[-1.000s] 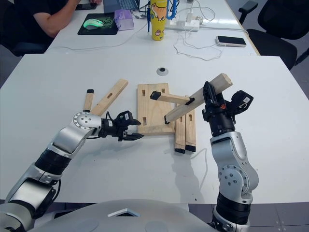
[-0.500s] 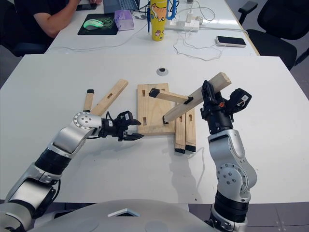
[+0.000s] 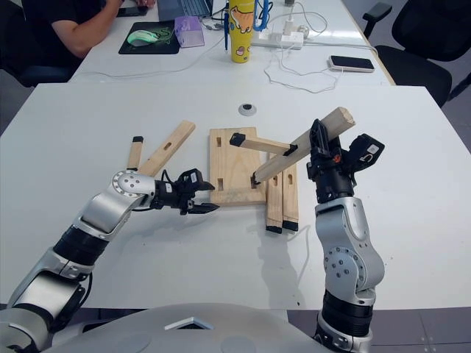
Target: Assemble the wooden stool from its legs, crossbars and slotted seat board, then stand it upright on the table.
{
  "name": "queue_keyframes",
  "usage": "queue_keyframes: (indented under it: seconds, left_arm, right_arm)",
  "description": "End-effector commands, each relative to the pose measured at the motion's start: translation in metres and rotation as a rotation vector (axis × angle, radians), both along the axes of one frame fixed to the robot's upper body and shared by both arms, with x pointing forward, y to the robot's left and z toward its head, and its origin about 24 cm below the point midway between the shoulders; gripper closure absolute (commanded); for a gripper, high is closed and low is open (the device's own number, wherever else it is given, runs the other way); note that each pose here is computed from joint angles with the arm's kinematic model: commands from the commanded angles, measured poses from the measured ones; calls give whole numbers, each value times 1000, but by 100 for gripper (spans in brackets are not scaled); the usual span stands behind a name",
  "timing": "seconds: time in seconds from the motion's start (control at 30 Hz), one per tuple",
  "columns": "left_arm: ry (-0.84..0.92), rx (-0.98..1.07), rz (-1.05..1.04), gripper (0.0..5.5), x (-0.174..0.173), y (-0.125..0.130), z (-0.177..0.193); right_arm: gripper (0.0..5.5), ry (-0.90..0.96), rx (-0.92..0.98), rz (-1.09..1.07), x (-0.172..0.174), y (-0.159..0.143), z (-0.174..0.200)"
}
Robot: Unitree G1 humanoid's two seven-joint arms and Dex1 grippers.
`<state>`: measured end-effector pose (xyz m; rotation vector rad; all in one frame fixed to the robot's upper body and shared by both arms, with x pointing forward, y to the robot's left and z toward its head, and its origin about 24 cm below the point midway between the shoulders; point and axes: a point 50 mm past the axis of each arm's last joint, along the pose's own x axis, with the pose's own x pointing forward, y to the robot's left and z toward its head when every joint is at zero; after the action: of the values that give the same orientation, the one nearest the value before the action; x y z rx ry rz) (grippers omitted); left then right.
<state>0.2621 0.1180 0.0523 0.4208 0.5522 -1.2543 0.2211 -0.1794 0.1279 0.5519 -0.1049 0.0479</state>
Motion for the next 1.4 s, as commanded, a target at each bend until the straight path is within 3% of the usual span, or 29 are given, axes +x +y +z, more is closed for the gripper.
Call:
queue_keyframes:
  seconds: [0.03,0.4,1.0,1.4]
  left_arm:
    - [178,150,63,255,-17,24,-38]
    - [178,143,73,255,-19,22,-38]
    - [131,111,23,255,-21,8,-22]
    - [64,78,19,255,-38,-3,-12]
  right_arm:
    - [447,55,39,12,-5,2,-4]
    - [447,64,-31,41,-5,5,-1]
    - [447,35,-380,140,-18,54,-8]
    - [447,99,-392,97,-9,56,-19]
